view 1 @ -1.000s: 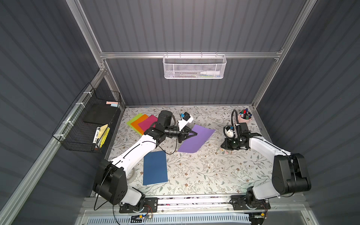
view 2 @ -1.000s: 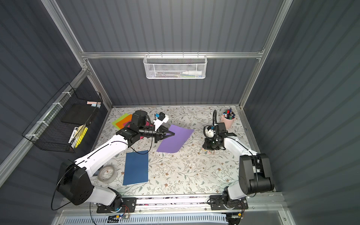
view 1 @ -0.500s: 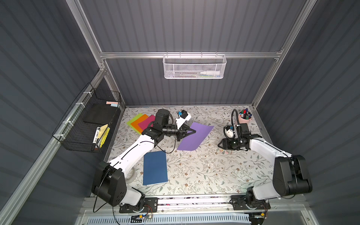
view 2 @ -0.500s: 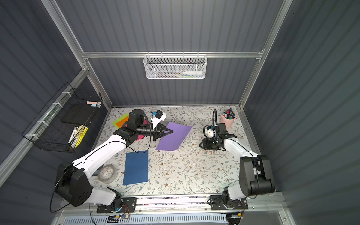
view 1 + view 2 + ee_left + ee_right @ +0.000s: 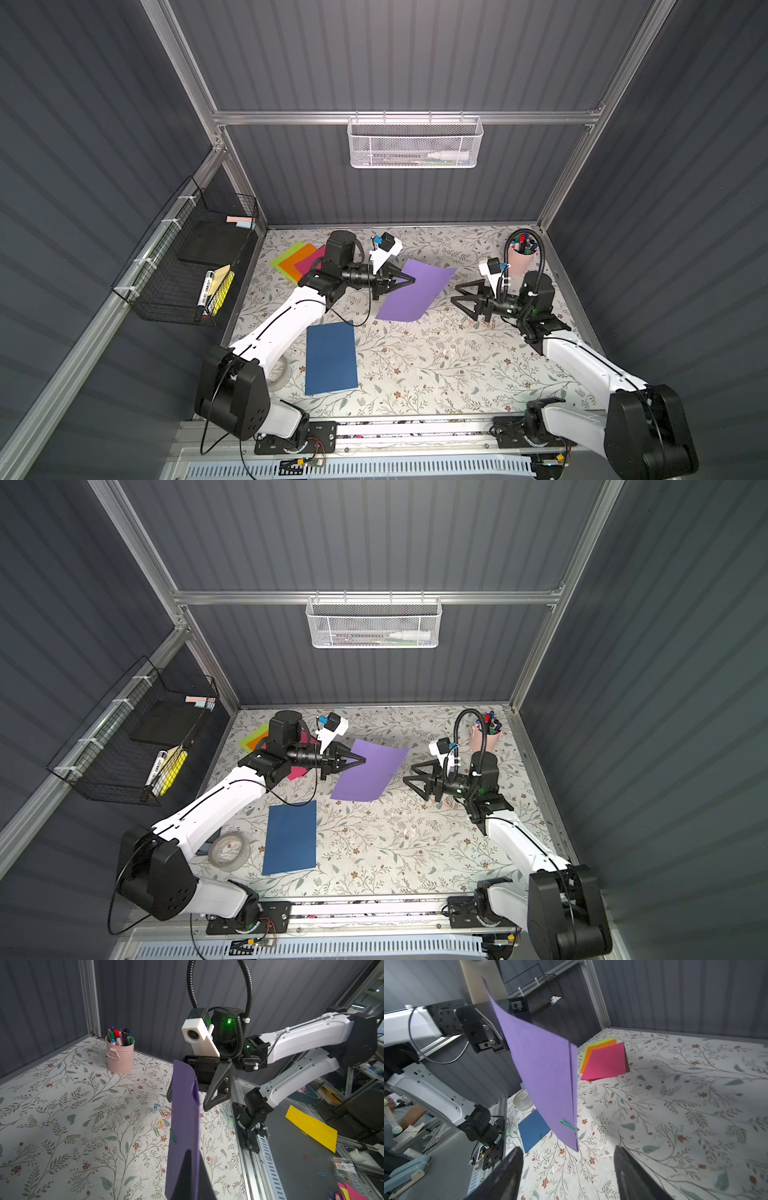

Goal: Unclip the paperclips from the documents
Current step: Adjust the document.

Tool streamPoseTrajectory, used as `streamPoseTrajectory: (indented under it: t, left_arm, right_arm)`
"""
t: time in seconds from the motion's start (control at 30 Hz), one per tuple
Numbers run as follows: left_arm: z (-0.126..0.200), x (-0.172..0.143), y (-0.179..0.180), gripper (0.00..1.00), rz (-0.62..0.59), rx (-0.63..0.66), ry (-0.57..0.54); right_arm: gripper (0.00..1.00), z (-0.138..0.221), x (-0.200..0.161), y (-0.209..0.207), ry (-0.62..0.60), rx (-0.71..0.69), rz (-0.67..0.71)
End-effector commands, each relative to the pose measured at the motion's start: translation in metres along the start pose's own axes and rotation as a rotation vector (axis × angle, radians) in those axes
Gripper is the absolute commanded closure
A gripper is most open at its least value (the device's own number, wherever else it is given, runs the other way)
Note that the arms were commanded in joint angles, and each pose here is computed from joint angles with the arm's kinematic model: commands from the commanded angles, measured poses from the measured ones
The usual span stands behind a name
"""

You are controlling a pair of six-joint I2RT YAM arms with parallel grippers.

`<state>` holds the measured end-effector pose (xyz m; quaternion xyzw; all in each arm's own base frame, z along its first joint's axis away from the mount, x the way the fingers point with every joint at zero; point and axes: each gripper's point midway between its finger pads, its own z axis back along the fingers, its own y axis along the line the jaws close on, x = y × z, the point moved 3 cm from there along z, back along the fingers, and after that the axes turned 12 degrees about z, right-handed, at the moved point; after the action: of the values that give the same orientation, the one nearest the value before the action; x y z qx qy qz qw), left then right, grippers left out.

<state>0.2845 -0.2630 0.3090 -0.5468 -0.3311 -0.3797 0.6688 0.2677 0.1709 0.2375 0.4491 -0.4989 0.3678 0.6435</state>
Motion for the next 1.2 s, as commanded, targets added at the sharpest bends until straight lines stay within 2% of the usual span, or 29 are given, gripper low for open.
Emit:
streamPoseTrajectory:
  t: [0.0, 0.2, 0.3, 0.33, 0.47, 0.53, 0.63, 0.73, 0.83, 0.9, 1.0, 1.07, 1.13, 1.17]
  left_arm:
    - [0.007, 0.013, -0.019, 1.00, -0.056, -0.067, -0.017]
    - [0.006, 0.011, -0.022, 1.00, -0.055, -0.092, -0.009]
    - [0.007, 0.012, -0.022, 1.00, -0.058, -0.084, -0.011]
    - [0.008, 0.012, -0.023, 1.00, -0.062, -0.082, -0.013]
    - [0.009, 0.012, -0.021, 1.00, -0.056, -0.068, -0.016]
    - [0.009, 0.012, -0.019, 1.00, -0.055, -0.064, -0.016]
    - [0.009, 0.011, -0.016, 1.00, -0.050, -0.060, -0.015]
    - [0.008, 0.009, -0.014, 1.00, -0.038, -0.054, -0.011]
    - [0.006, 0.003, -0.011, 0.87, -0.011, -0.068, 0.004]
    - [0.005, -0.001, -0.010, 0.84, 0.008, -0.088, 0.015]
    - [0.003, -0.006, -0.007, 0.87, 0.022, -0.104, 0.024]
    - [0.003, -0.006, -0.008, 0.92, 0.023, -0.113, 0.019]
    - [0.003, -0.004, -0.010, 1.00, 0.017, -0.115, 0.010]
    - [0.004, -0.002, -0.011, 1.00, 0.011, -0.115, 0.004]
  right_arm:
    - [0.29, -0.008, 0.024, 0.008, -0.040, 0.097, 0.078]
    - [0.29, -0.024, 0.035, 0.006, -0.041, 0.191, 0.087]
    - [0.34, -0.028, 0.039, 0.010, -0.042, 0.234, 0.087]
    - [0.37, -0.028, 0.040, 0.012, -0.042, 0.253, 0.084]
    - [0.66, -0.028, 0.040, 0.019, -0.036, 0.309, 0.069]
    - [0.84, -0.027, 0.039, 0.022, -0.030, 0.325, 0.066]
    - [0.97, -0.026, 0.038, 0.024, -0.018, 0.324, 0.064]
    - [1.00, -0.024, 0.042, 0.026, -0.005, 0.320, 0.073]
    - [1.00, -0.023, 0.047, 0.029, 0.024, 0.318, 0.084]
    - [1.00, -0.022, 0.052, 0.031, 0.039, 0.320, 0.089]
    - [1.00, -0.022, 0.059, 0.032, 0.050, 0.329, 0.088]
    - [0.99, -0.023, 0.063, 0.032, 0.052, 0.342, 0.082]
    - [0.94, -0.024, 0.065, 0.031, 0.056, 0.350, 0.072]
    - [0.88, -0.025, 0.065, 0.031, 0.059, 0.352, 0.064]
